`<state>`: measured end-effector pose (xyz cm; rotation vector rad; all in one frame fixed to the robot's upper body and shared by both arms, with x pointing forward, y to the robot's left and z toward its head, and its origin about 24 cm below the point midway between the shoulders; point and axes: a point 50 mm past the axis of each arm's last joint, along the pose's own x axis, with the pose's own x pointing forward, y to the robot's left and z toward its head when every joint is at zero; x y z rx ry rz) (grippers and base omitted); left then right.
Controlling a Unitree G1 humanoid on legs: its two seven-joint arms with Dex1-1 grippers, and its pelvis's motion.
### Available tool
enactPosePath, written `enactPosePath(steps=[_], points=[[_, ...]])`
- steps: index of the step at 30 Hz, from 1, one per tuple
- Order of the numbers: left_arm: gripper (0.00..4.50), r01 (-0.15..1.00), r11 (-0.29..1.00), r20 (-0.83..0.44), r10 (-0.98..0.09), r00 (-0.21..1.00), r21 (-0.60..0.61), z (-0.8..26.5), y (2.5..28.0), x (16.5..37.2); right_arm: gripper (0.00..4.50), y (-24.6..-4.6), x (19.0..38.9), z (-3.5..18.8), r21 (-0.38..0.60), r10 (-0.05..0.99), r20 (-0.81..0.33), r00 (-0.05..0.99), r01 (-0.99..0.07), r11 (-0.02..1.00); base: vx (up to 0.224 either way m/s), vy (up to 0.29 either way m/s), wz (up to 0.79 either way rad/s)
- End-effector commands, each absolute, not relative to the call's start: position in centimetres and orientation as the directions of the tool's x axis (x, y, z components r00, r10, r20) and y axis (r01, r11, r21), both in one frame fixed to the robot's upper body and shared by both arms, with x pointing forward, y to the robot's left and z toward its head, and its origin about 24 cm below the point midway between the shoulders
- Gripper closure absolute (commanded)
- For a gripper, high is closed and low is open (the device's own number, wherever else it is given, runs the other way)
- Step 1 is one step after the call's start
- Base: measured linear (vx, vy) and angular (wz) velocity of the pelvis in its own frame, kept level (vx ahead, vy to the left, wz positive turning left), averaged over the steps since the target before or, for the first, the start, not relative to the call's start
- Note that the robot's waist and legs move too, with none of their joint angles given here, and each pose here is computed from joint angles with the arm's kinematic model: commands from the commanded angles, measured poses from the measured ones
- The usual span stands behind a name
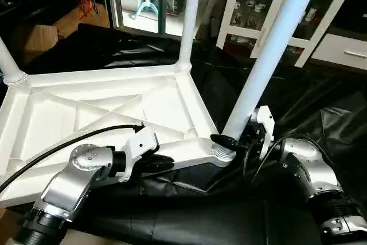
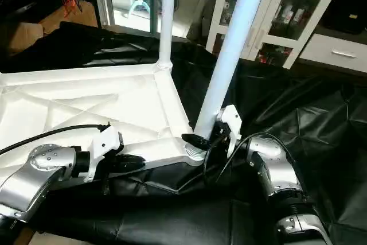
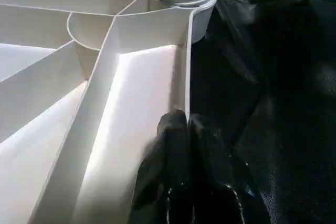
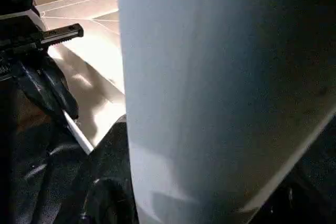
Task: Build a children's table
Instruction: Insert table leg to table base
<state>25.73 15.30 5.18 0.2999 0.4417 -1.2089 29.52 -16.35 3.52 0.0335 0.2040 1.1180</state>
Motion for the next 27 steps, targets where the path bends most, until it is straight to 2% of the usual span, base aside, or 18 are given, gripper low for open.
enactPosePath(steps=[1,17,18,19,20,21,23,27], points=[[4.5,0.94,0.338,-0.475,-0.833,0.284,-0.031,4.7,15.3,25.6,2.59,-16.3,26.1,-1.9,0.281,0.888,-0.369,0.275,-0.878,0.388,0.0,0.0,0.0],[4.5,0.941,0.338,-0.474,-0.833,0.283,-0.031,4.7,15.2,25.6,2.59,-16.3,26.0,-2.0,0.281,0.889,-0.366,0.276,-0.878,0.388,0.0,0.0,0.0],[4.5,0.826,0.563,-0.426,-0.75,0.506,-0.012,4.0,11.6,28.2,2.59,-14.0,28.8,-2.3,0.187,0.697,-0.376,0.611,-0.686,0.703,0.0,0.0,0.0],[4.5,0.701,0.713,-0.417,-0.64,0.645,-0.01,3.8,8.0,29.9,2.59,-12.1,30.7,-2.3,0.132,0.445,-0.387,0.807,-0.429,0.894,0.0,0.0,0.0],[4.5,0.647,0.763,-0.424,-0.587,0.69,-0.004,3.8,6.4,30.3,2.59,-11.3,31.2,-2.3,0.111,0.32,-0.397,0.86,-0.301,0.947,-0.094,0.03,0.03],[4.5,0.634,0.774,-0.426,-0.574,0.699,-0.001,3.8,5.9,30.4,2.59,-11.1,31.4,-2.2,0.105,0.289,-0.4,0.87,-0.269,0.957,-0.094,0.03,0.03],[4.5,0.63,0.777,-0.444,-0.561,0.699,0.011,3.5,7.2,30.4,2.59,-11.7,31.3,-2.3,0.104,0.289,-0.403,0.869,-0.27,0.957,-0.033,0.024,0.02],[4.5,0.629,0.777,-0.452,-0.56,0.695,0.005,3.3,7.8,30.2,2.59,-11.9,31.3,-2.4,0.108,0.278,-0.405,0.871,-0.257,0.96,0.0,0.0,0.0]])
